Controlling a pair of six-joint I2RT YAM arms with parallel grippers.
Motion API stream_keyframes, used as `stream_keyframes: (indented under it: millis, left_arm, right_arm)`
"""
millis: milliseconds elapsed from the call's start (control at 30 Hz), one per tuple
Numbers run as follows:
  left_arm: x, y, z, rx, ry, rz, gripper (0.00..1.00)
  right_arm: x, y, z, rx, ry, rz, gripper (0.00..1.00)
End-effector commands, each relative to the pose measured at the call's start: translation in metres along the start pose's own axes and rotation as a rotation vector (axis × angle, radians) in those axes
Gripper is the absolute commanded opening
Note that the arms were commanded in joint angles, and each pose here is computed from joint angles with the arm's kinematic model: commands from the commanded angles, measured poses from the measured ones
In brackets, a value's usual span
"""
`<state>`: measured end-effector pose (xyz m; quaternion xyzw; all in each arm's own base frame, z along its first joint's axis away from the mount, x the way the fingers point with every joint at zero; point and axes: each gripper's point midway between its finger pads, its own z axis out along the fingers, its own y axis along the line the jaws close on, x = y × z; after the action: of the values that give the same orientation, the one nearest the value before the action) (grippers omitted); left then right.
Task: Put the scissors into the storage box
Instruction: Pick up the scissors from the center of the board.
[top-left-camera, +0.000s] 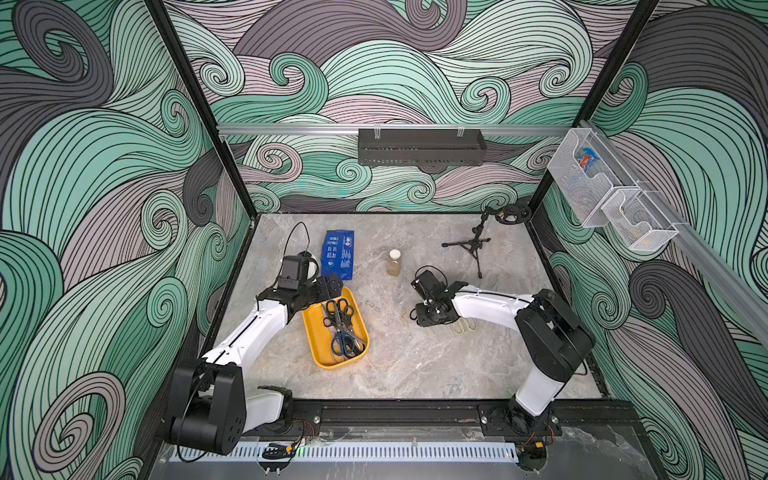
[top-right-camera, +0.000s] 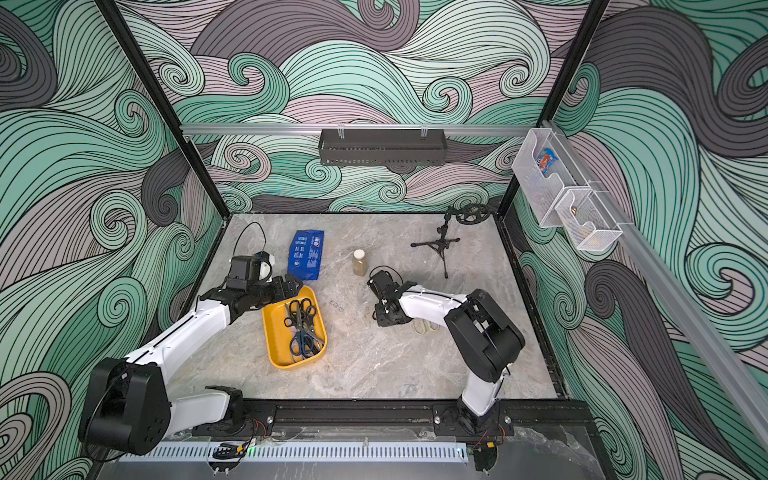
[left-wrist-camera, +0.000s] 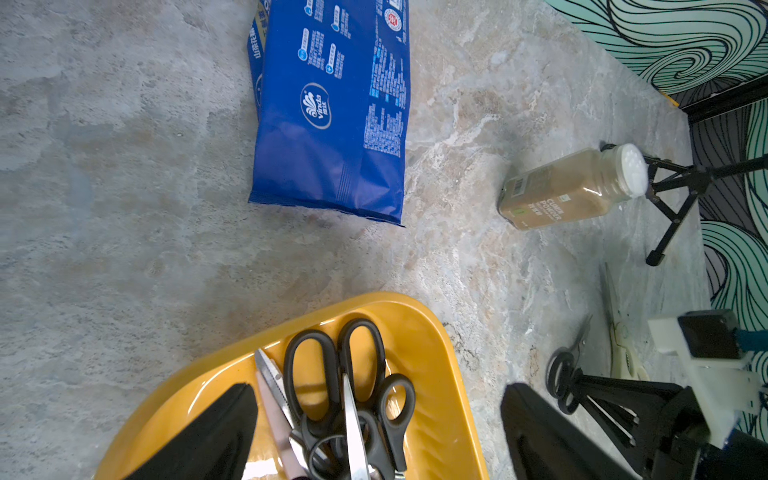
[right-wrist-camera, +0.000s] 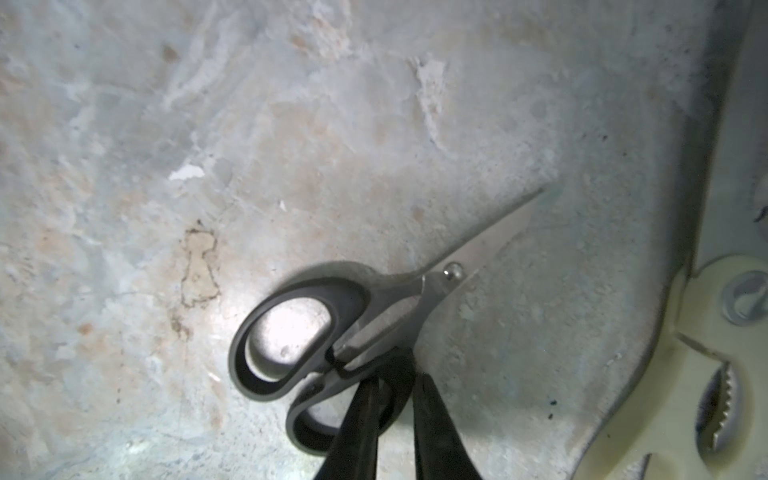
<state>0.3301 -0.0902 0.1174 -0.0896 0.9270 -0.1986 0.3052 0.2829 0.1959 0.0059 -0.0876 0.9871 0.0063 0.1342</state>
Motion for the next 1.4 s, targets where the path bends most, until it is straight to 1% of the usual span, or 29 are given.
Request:
stream_keyframes:
  millis: [0, 100, 300, 367, 433, 600, 767, 867, 1033, 1367]
  left_arm:
    - [-0.015, -0.005, -0.013, -0.011, -0.047, 0.029, 0.96]
    - [-0.016, -0.004, -0.014, -0.018, -0.052, 0.03, 0.96]
    - [-0.016, -0.002, -0.014, -0.028, -0.054, 0.032, 0.96]
    - [-0.016, -0.001, -0.014, -0.031, -0.056, 0.03, 0.96]
    - [-0.018, -0.001, -0.015, -0.036, -0.062, 0.027, 0.96]
    - [-0.025, 0.001, -0.016, -0.039, -0.083, 0.004, 0.97]
    - [-0.038, 0.003, -0.021, -0.034, -0.122, -0.042, 0.97]
    - [-0.042, 0.006, -0.022, -0.029, -0.131, -0.071, 0.97]
    - [-0.043, 0.009, -0.025, -0.028, -0.139, -0.091, 0.97]
    - [-0.042, 0.015, -0.028, -0.039, -0.148, -0.104, 0.97]
  right_arm:
    - [0.062, -0.03, 0.037, 0.125, 0.221, -0.031, 0.11]
    - [0.061, -0.03, 0.039, 0.126, 0.226, -0.035, 0.0]
    - [0.057, -0.028, 0.036, 0.12, 0.21, -0.043, 0.0]
    - [0.051, -0.026, 0.03, 0.109, 0.186, -0.046, 0.0]
    - [0.039, -0.021, 0.02, 0.085, 0.145, -0.049, 0.0]
    - [0.004, -0.012, -0.022, -0.009, 0.021, -0.006, 0.0]
    - [-0.005, -0.01, -0.055, -0.052, -0.032, -0.001, 0.0]
    - [-0.005, -0.01, -0.065, -0.078, -0.053, -0.001, 0.0]
    - [0.002, -0.009, -0.061, -0.086, -0.03, -0.019, 0.0]
    - [0.001, -0.01, -0.059, -0.074, -0.035, -0.043, 0.0]
